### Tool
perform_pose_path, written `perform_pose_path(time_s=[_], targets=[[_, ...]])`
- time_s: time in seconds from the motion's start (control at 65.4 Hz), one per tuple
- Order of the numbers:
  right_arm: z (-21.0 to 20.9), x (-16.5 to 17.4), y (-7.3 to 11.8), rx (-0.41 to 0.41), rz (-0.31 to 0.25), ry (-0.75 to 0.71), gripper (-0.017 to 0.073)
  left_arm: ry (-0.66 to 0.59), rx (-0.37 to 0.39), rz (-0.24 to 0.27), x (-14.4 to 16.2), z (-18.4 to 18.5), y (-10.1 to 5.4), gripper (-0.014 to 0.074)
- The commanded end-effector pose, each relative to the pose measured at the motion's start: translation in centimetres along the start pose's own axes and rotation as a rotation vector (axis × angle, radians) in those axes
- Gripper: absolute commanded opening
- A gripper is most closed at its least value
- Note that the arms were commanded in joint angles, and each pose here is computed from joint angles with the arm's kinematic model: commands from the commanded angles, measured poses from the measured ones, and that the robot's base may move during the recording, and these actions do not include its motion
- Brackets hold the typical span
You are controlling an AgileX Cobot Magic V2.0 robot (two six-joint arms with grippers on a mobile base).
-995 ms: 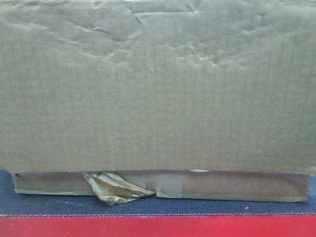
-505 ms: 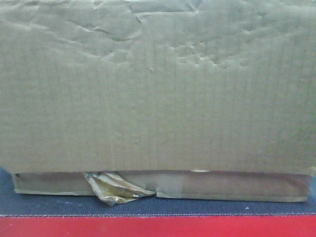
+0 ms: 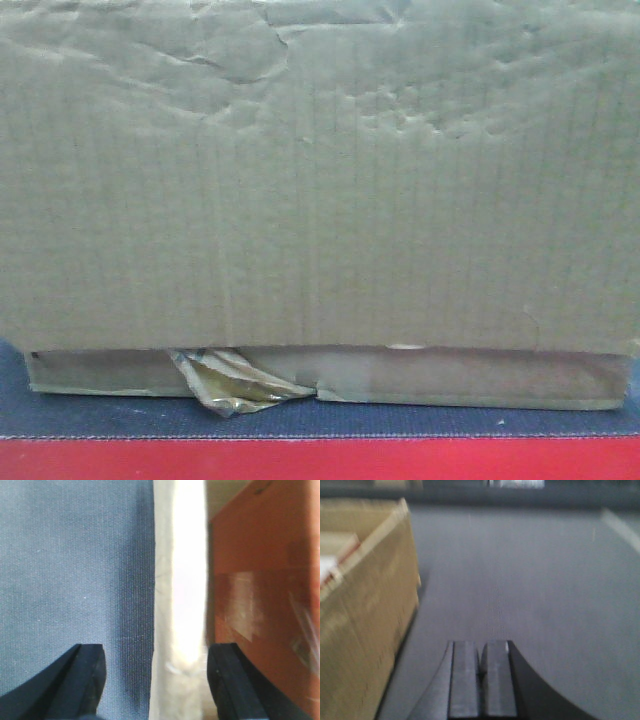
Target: Stack two boxes on right shelf middle
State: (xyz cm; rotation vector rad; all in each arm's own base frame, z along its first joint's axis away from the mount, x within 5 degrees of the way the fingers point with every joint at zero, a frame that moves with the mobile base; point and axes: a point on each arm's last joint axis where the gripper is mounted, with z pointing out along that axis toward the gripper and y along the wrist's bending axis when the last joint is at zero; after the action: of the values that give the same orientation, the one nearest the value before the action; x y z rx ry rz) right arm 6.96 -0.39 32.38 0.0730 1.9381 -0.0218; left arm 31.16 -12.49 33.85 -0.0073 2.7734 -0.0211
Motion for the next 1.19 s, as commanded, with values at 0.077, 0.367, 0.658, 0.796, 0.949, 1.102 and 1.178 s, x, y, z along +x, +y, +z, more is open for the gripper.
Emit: perform_pose_path(time_s=[0.077, 0.367, 0.658, 0.796, 0.949, 1.102, 1.178], targets=[[1.9, -2.2, 0.0, 0.009, 0.0, 0.213, -0.0163, -0.009, 0.002, -0.003, -0.1, -0.2, 0.1, 0.0349], [5.7, -2.4, 0.4, -0.007, 0.073, 0.36, -0.0163, -0.009, 0.002, -0.003, -0.1, -0.2, 0.1, 0.0349], [11.6, -7.0, 0.5, 0.039, 0.161, 0.629, -0.016, -0.009, 0.004, -0.003, -0.1, -0.2, 0.1, 0.0349], [13.5, -10.8, 1.0, 0.036, 0.162, 0.617, -0.016, -0.009, 0.004, -0.003, -0.1, -0.2, 0.1, 0.0349], [15.0, -14.3, 3.5, -0.011, 0.102, 0.618, -0.016, -0.009, 0.004, -0.003, -0.1, -0.2, 0.1, 0.0349], [17.0, -16.4, 6.7, -0.087, 0.045, 0.61, -0.0157, -0.009, 0.004, -0.003, -0.1, -0.2, 0.1, 0.0349], [18.1, -17.0, 7.9, -0.111, 0.03, 0.603, -0.0091, -0.009, 0.004, -0.003, -0.1, -0.2, 0.1, 0.0349]])
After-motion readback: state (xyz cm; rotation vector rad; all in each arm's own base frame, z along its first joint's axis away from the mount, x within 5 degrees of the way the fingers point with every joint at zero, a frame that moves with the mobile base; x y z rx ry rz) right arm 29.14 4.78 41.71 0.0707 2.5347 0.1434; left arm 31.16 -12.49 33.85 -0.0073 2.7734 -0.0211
